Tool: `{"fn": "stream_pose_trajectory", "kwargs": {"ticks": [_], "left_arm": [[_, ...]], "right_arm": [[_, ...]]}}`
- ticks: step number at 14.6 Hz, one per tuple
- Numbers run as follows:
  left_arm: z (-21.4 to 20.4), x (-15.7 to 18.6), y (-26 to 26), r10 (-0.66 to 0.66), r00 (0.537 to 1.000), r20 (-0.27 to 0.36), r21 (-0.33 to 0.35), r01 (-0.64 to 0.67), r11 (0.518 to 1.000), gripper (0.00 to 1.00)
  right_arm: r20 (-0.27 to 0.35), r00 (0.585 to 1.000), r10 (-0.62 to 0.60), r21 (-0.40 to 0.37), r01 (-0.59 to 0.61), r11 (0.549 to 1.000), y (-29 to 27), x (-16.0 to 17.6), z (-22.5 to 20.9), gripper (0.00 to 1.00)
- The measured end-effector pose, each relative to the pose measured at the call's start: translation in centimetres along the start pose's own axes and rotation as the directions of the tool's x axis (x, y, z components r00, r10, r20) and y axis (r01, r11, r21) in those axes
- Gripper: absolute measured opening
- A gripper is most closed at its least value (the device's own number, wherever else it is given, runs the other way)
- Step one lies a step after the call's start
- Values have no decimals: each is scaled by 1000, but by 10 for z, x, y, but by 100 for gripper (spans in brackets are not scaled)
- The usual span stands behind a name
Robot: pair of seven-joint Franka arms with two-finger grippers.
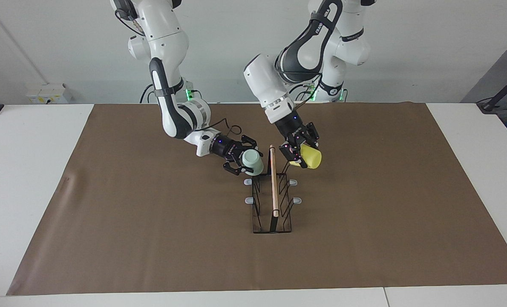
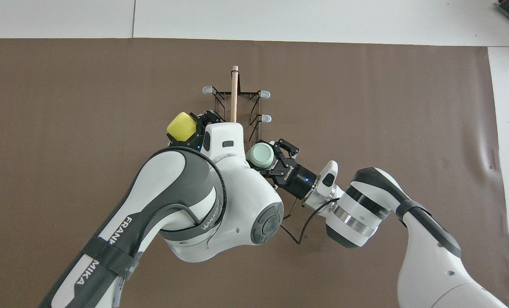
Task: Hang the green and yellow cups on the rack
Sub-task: 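Hang the green cup on a rack peg and open the right gripper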
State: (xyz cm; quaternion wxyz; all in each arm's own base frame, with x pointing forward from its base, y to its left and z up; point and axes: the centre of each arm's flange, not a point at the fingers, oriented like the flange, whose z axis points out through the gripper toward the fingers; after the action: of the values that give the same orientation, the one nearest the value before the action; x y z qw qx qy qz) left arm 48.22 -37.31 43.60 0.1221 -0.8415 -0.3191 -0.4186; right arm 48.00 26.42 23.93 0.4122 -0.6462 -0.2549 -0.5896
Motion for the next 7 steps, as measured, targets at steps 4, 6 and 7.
{"fn": "stream_pose_trajectory", "kwargs": {"ticks": [4,6,7], "left_arm": [[0,-5,-2,-1,1000,-18,15,1,1000,70],[3,-5,-4,1,1000,-24,28,0,1000,70],[3,-5,-5,5,999,-32,31,-4,1000,70]], "right_arm": [[25,1000,5,-10,-4,1000,-1,-5,-5,100],[60,998,-9,-21,10,1000,2,-4,-6,100],[90,995,-31,-19,33,999,4,0,-8,100]]}}
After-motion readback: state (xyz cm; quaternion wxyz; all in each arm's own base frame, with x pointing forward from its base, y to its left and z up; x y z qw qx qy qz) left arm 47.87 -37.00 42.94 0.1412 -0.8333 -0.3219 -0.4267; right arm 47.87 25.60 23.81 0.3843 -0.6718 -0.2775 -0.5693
